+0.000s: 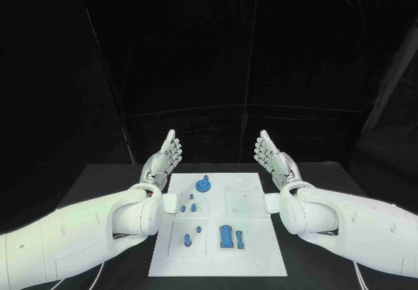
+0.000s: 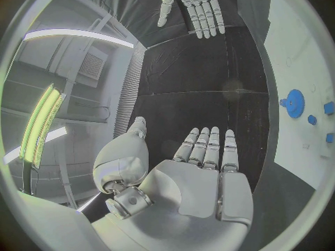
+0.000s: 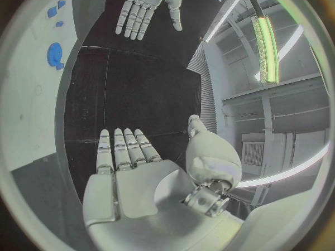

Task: Assemble the parts on the task board

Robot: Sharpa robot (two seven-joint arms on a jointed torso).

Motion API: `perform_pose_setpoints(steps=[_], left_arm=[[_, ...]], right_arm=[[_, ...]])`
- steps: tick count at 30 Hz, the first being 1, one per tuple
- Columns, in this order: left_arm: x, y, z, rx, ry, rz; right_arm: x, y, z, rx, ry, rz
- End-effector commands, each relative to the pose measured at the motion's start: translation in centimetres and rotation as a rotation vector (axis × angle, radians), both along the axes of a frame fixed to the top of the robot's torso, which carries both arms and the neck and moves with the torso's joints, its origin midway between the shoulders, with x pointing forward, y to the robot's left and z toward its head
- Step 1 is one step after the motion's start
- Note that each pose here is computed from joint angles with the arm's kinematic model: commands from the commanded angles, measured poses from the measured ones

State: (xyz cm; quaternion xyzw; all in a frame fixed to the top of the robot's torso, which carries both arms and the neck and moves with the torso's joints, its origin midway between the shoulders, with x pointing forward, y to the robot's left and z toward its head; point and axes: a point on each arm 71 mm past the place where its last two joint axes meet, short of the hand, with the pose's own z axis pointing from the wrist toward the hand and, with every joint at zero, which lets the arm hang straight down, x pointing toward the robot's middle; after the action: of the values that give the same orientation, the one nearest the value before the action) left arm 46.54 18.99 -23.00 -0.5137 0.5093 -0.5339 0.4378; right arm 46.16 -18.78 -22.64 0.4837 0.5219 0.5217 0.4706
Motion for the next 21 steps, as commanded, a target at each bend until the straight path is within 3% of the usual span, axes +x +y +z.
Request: perform_pose_setpoints(steps=[1,21], left_arm=[[-0.31,0.28,0.56,0.089,-0.050,0.073],[-0.37,0.25,0.58,0.090,-0.051,0.075]], right_arm=[[0.02,-0.46,0.22,-0.003,-0.012,-0.072],[0.02,-0.46,0.22,-0.003,-0.012,-0.072]])
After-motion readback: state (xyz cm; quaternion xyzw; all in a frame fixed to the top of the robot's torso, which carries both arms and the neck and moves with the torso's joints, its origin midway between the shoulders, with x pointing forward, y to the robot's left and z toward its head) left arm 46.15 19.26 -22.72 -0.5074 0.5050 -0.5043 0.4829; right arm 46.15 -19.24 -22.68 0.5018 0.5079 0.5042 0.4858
